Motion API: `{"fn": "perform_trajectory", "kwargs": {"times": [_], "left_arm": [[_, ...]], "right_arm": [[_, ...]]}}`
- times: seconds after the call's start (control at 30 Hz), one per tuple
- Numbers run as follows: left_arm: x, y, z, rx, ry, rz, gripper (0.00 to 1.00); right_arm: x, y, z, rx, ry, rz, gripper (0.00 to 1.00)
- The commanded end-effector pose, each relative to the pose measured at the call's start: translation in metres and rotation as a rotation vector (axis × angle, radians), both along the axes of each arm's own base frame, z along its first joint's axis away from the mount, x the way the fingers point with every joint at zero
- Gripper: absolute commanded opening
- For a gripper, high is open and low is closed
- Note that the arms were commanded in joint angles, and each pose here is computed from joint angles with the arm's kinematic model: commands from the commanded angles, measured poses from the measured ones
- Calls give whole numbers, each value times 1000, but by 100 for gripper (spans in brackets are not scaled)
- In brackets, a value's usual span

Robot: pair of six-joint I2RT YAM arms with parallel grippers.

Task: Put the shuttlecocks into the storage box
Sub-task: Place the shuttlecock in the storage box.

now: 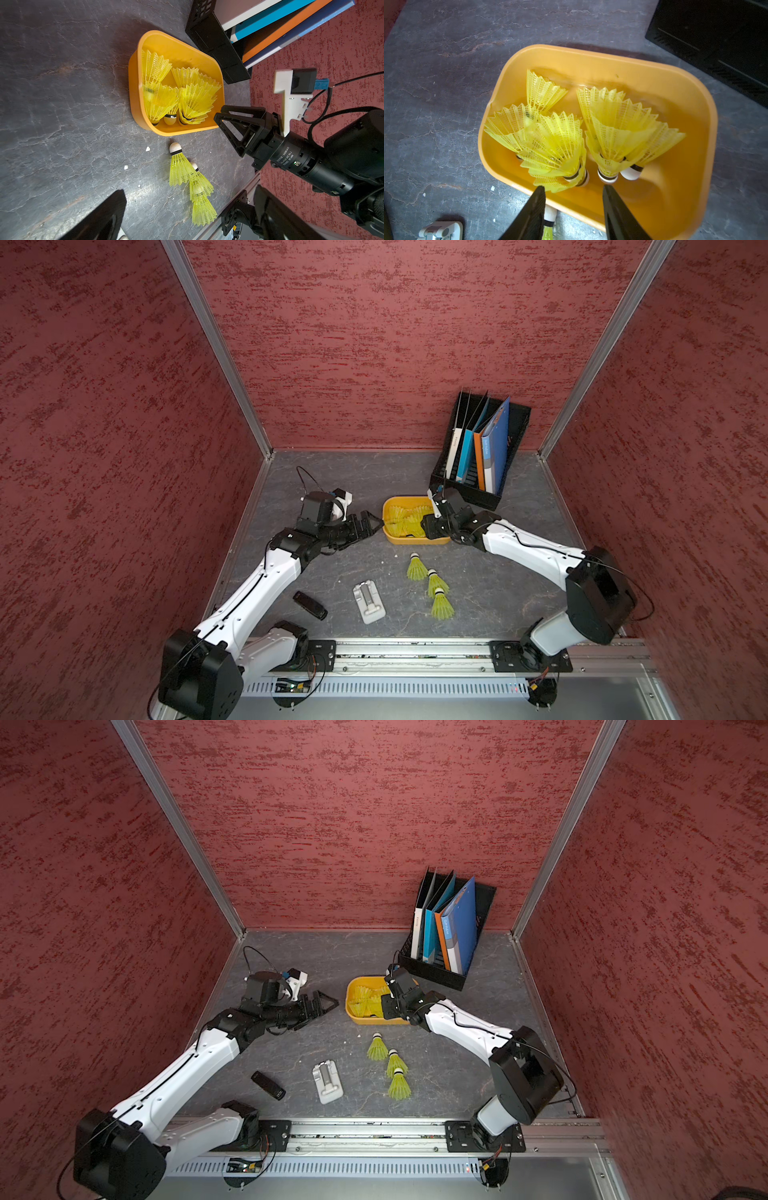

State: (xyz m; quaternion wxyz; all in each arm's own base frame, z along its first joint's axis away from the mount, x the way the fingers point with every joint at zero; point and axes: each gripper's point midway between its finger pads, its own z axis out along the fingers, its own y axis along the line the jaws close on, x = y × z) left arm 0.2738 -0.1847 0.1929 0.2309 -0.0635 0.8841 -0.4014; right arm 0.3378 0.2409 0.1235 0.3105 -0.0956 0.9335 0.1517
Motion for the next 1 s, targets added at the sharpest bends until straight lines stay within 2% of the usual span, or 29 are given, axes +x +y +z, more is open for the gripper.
{"fn": "perform_trajectory", "kwargs": {"times": [0.0, 0.23, 0.33, 0.4, 0.47, 0.5, 0.53, 0.77, 0.87, 0.97], "left_arm": [[0, 1, 6, 8, -29, -3, 100], [-6, -2, 3, 24, -15, -22, 100], [-10, -3, 1, 35, -12, -32, 100], [-13, -5, 1, 59, -15, -44, 100], [-16, -7, 0, 74, -13, -57, 100], [-18, -9, 1, 76, -18, -66, 100], [-20, -11, 2, 75, -27, -78, 100], [-27, -13, -7, 163, -69, -130, 100], [-24, -10, -6, 221, -123, -155, 100], [-24, -17, -1, 263, -195, -246, 100]], "right_arm": [[2, -12, 8, 10, -19, -66, 49], [2, -19, 20, 15, -44, -76, 49], [0, -19, 19, 13, -43, -66, 53], [-3, -21, 32, 24, -73, -53, 56], [-7, -24, 40, 28, -99, -44, 66], [-9, -26, 46, 34, -117, -41, 79], [-12, -28, 51, 41, -134, -32, 98], [-45, -35, 70, 45, -158, 90, 98], [-62, -44, 76, 62, -186, 110, 99], [-80, -51, 85, 81, -211, 145, 99]]}}
